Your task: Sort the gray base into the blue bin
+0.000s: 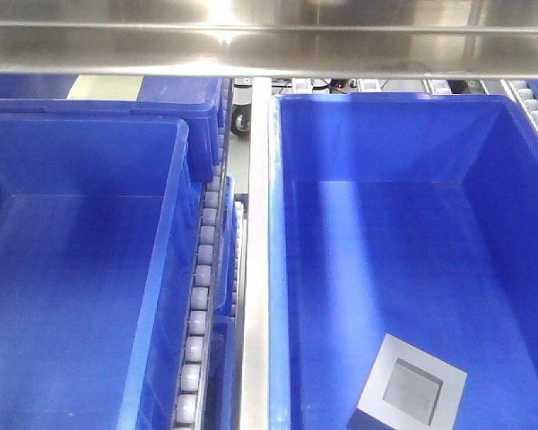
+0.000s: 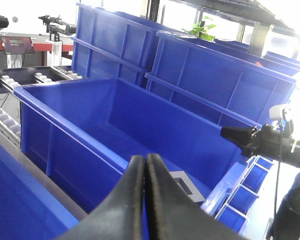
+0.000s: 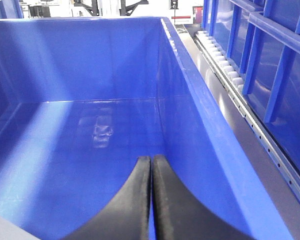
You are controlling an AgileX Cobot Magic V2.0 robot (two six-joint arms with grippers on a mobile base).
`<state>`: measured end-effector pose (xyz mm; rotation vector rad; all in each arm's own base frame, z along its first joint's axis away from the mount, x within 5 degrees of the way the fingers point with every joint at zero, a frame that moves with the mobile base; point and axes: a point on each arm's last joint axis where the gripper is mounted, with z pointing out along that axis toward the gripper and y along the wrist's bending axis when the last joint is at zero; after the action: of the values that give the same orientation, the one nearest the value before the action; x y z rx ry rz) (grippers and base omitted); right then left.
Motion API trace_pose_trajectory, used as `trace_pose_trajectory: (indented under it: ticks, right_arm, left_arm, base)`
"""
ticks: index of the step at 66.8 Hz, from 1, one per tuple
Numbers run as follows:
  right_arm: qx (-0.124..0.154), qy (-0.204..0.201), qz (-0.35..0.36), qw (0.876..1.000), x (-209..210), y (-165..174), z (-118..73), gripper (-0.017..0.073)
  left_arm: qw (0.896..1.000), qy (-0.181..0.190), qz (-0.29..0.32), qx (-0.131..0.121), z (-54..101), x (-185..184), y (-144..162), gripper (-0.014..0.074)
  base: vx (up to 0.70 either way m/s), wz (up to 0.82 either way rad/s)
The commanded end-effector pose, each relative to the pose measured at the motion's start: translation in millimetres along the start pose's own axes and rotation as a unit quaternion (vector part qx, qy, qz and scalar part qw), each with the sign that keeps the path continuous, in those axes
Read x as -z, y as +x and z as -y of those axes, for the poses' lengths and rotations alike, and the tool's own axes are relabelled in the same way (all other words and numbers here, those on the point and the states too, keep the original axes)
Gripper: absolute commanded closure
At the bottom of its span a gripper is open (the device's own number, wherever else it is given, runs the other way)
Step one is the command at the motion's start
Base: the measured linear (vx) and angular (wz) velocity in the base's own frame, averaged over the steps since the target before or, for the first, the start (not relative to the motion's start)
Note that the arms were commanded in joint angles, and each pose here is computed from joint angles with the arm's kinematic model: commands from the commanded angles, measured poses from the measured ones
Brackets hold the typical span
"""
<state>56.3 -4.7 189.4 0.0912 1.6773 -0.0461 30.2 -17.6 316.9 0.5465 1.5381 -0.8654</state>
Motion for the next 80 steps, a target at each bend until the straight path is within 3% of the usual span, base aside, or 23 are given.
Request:
trace_pose_trajectory:
  ticks: [1,32,41,51,65,80]
  right_arm:
    - [0.008,0.002,0.001,1.0,-2,1,0.3,0.0564]
    - [0.008,0.002,0.001,1.0,-2,1,0.3,0.0564]
    - [0.008,0.002,0.001,1.0,-2,1,0.3,0.0564]
    - [0.008,0.002,0.001,1.0,-2,1,0.3,0.0564]
    - [0.008,0.002,0.001,1.0,-2,1,0.3,0.0564]
    - [0.008,0.002,0.001,1.0,-2,1,0.3,0.0564]
  left_arm:
    - [0.999,0.018,0.028,0.002,4.3,1,-11,0.06]
    - [0.999,0.024,0.023,0.009,5.4,1,-10,0.06]
    - [0.998,0.052,0.015,-0.043,10.6,1,-8,0.06]
    - [0.994,0.085,0.021,-0.071,16.7,2,-9,0.06]
    - [0.988,0.118,0.022,-0.093,22.7,3,-8,0.06]
    - [0.988,0.12,0.023,-0.096,23.1,3,-8,0.06]
  base:
    - [0.0,0.0]
    - [0.0,0.0]
    - [0.0,0.0]
    - [0.0,0.0]
    - [0.0,0.0]
    - [0.0,0.0]
